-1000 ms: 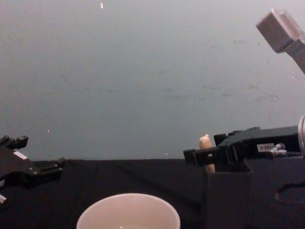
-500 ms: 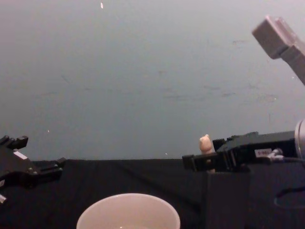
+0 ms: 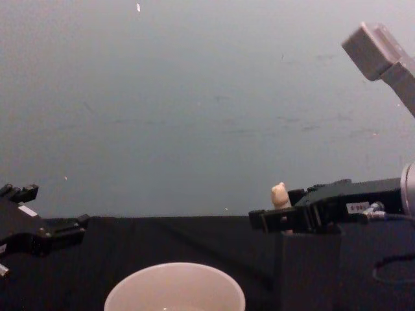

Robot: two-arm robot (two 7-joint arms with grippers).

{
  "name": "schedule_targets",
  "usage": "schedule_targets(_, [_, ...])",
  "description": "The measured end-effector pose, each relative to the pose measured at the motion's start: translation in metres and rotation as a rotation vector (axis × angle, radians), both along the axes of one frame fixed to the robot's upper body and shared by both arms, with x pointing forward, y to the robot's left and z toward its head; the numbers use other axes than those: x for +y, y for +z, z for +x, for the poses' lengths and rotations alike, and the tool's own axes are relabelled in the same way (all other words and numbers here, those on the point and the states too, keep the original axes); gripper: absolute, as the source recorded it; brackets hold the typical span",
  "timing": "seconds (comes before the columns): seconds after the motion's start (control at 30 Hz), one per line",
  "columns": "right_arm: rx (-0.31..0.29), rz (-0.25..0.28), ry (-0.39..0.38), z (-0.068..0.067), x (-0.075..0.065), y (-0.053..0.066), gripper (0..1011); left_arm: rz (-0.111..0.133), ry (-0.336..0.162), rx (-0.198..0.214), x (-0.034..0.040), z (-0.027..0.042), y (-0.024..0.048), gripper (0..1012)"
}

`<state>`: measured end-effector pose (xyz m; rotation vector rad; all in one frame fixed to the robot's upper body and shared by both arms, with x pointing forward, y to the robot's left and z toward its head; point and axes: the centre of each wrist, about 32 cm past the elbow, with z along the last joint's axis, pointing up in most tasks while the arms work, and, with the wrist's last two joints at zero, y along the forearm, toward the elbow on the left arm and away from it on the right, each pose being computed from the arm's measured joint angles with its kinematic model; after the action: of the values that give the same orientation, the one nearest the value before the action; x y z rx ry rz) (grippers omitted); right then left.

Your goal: Pick up the stirring spoon with one hand, stir inside the cup, then place it back in its original position.

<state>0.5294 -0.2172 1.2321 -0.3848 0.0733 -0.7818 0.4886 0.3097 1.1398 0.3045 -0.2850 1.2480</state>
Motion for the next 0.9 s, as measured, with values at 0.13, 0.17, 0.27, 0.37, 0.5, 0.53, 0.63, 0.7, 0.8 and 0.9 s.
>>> schedule_targets(0.13, [0.000,0.000,0.000,0.0000,-0.0001,0.0001,881,0.000,0.000,0.000,0.0000,0.0000,0.0000,1001])
schedule_targets(0.17, [-0.001,0.000,0.000,0.0000,-0.0001,0.0002,863,0.000,0.000,0.000,0.0000,0.0000,0.0000,1001])
schedule_targets(0.27, [-0.001,0.001,0.000,0.0000,-0.0002,0.0003,775,0.000,0.000,0.000,0.0000,0.0000,0.0000,1001])
schedule_targets(0.37, [-0.001,0.001,0.000,0.0001,-0.0002,0.0004,659,0.000,0.000,0.000,0.0000,0.0000,0.0000,1001])
schedule_targets(0.5, [-0.001,0.001,-0.001,0.0001,-0.0003,0.0004,539,0.000,0.000,0.000,0.0000,0.0000,0.0000,1001])
schedule_targets(0.53, [-0.001,0.001,-0.001,0.0001,-0.0003,0.0005,518,0.000,0.000,0.000,0.0000,0.0000,0.0000,1001])
schedule_targets(0.63, [-0.001,0.001,-0.001,0.0001,-0.0003,0.0004,416,0.000,0.000,0.000,0.0000,0.0000,0.0000,1001])
schedule_targets(0.7, [-0.001,0.001,-0.001,0.0001,-0.0003,0.0004,336,0.000,0.000,0.000,0.0000,0.0000,0.0000,1001])
schedule_targets(0.8, [-0.001,0.001,-0.001,0.0001,-0.0003,0.0004,269,0.000,0.000,0.000,0.0000,0.0000,0.0000,1001])
schedule_targets(0.9, [-0.001,0.001,-0.001,0.0001,-0.0003,0.0004,207,0.000,0.000,0.000,0.0000,0.0000,0.0000,1001])
